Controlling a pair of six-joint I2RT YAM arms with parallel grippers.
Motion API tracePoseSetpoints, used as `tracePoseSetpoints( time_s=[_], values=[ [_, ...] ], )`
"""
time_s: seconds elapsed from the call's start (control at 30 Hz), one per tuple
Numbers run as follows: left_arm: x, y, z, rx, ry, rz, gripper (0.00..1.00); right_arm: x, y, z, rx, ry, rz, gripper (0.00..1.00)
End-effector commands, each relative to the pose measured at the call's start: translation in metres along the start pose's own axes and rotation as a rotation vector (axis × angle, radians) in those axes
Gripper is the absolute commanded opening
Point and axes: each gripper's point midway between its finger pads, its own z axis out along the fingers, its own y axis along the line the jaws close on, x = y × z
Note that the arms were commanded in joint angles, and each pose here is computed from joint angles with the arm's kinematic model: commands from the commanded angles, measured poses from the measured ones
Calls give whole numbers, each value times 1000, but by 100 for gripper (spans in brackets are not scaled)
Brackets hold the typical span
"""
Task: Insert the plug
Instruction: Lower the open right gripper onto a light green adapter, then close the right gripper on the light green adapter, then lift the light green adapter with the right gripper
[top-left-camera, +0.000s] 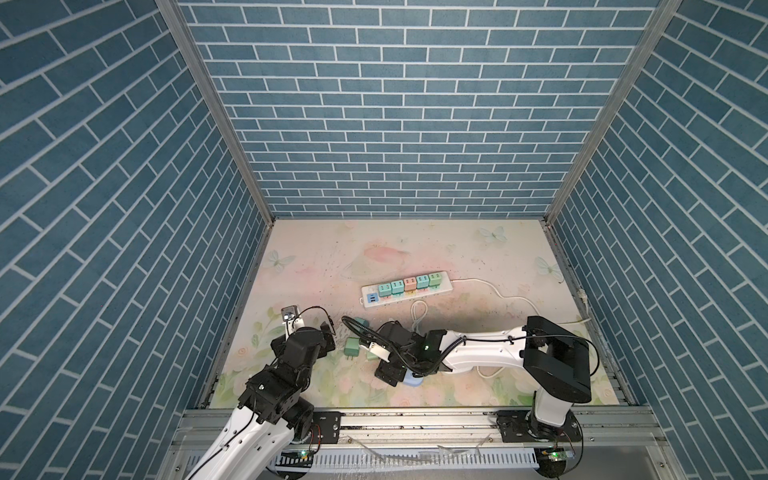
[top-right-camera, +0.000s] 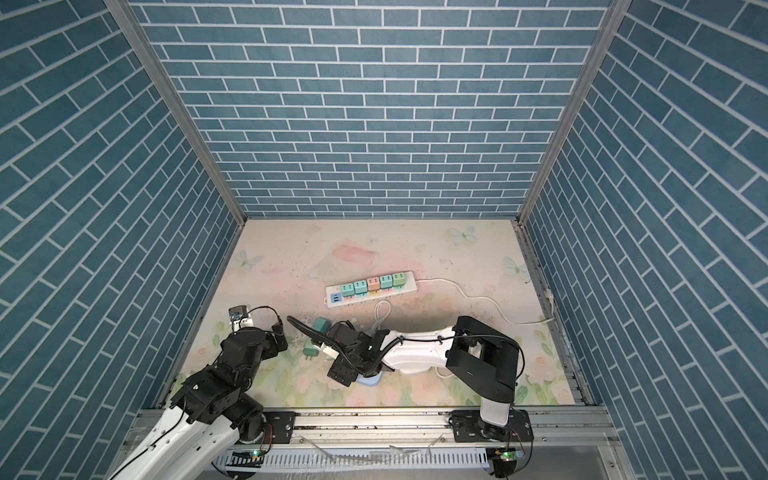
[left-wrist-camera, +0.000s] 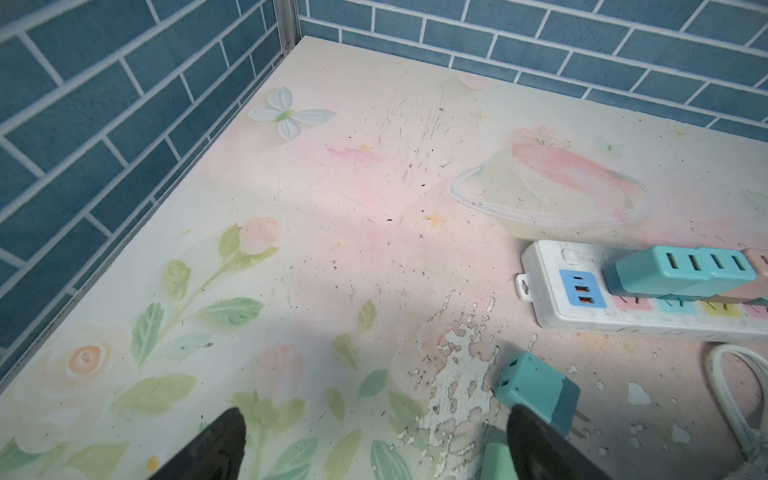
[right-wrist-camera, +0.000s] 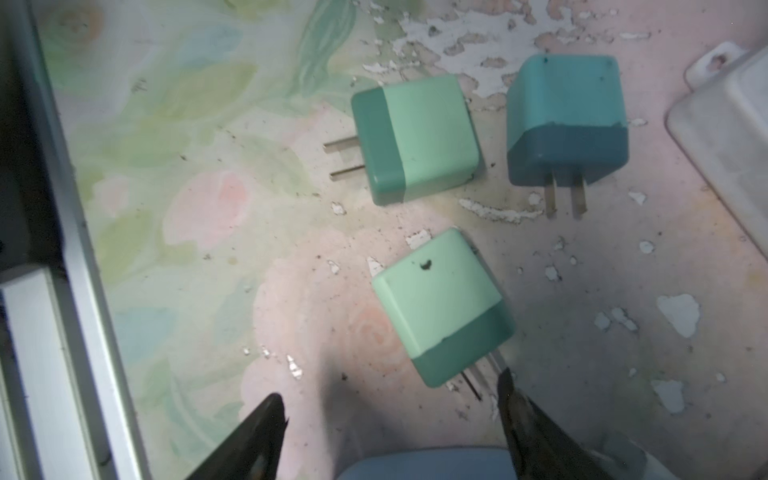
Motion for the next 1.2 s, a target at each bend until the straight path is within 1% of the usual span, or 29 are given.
tracePoseSetpoints(
  time_s=[0.0,0.13,0.43,0.6,0.7,0.87,1.03,1.07,1.13,1.17],
  values=[
    [-6,-6,-2,31,-10,9,100,3,-14,5,9,39,-28,84],
    [-5,-7,-2,34,-8,12,99,1,-17,12,20,65,-56,84],
    [-5,-8,-2,40,-9,11,100,-9,-24,27,7,78,-61,83],
    [-5,-9,-2,44,-9,13,100,-12,-21,34,-13,84,-56,78],
    [-5,-9,-2,49,-9,14,100,-11,-20,35,-18,86,-51,71],
    [-5,-10,-2,54,-9,15,100,-10,-16,32,-35,73,-35,46],
    [-5,-11,-2,57,-7,16,100,-5,-15,34,-42,80,-19,30],
    [-5,-11,-2,57,-7,16,100,-4,-15,34,-43,81,-16,28],
    [-5,-11,-2,58,-7,16,100,-3,-15,36,-43,81,-9,28],
    [-5,-10,-2,54,-7,16,100,-3,-15,37,-42,80,-7,32]
  ],
)
